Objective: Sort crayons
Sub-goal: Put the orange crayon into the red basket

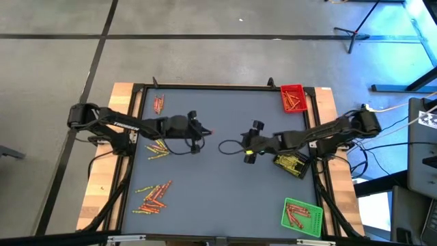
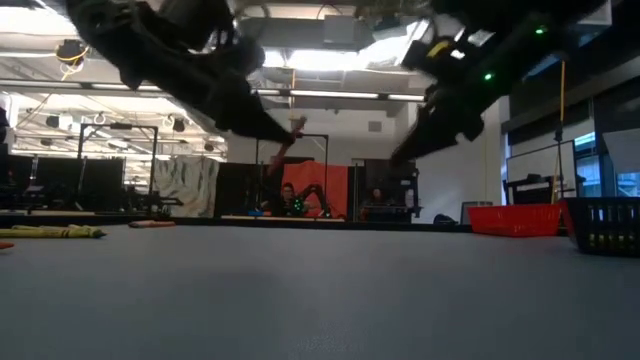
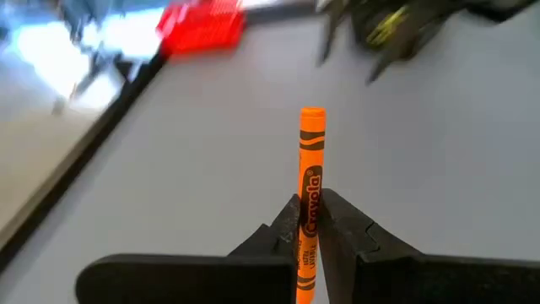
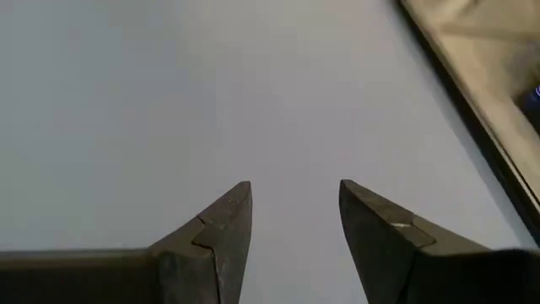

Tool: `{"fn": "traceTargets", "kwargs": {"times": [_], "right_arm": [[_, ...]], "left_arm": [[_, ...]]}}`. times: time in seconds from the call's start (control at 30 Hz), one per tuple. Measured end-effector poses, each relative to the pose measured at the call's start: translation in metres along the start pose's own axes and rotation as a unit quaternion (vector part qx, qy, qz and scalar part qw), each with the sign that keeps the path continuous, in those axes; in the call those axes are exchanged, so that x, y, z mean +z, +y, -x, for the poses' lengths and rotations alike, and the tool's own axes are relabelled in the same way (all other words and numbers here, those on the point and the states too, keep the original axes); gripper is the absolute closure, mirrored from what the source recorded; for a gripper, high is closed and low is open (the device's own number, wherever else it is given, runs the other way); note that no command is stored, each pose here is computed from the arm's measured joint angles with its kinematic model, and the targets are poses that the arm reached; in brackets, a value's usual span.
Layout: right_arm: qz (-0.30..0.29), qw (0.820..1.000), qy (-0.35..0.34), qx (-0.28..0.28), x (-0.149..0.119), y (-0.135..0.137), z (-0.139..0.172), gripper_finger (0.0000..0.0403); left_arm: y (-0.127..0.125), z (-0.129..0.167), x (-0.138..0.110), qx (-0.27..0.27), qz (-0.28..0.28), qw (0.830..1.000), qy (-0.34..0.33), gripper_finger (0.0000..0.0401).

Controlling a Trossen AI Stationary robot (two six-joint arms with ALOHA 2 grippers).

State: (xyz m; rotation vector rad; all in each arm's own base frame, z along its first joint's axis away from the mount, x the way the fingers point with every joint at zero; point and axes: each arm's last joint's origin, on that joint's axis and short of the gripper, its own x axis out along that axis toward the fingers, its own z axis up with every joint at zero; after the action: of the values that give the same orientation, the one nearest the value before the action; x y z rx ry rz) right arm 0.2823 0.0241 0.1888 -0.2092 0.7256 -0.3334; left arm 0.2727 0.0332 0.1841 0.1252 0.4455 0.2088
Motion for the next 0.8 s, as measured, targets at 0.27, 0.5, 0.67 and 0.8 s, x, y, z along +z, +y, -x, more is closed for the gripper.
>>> {"fn": "traceTargets", "kwargs": {"times": [0.27,0.5,0.67,0.8], "right_arm": [[-0.003,0.985,-0.151,0.088,-0.004,0.002,0.007,0.0223],[-0.004,0.971,-0.221,0.093,0.006,0.008,-0.003,0.0223],[-0.032,0.954,-0.286,0.085,0.014,0.010,-0.007,0.0223],[-0.036,0.945,-0.309,0.098,0.015,0.013,-0.012,0.0223]], "left_arm": [[-0.019,0.007,0.013,-0.084,-0.064,0.986,-0.131,0.0387],[-0.024,0.011,0.029,-0.091,-0.063,0.970,-0.218,0.0387],[-0.029,0.008,0.029,-0.121,-0.065,0.961,-0.238,0.0387],[-0.032,0.004,0.027,-0.122,-0.066,0.959,-0.246,0.0387]]}}
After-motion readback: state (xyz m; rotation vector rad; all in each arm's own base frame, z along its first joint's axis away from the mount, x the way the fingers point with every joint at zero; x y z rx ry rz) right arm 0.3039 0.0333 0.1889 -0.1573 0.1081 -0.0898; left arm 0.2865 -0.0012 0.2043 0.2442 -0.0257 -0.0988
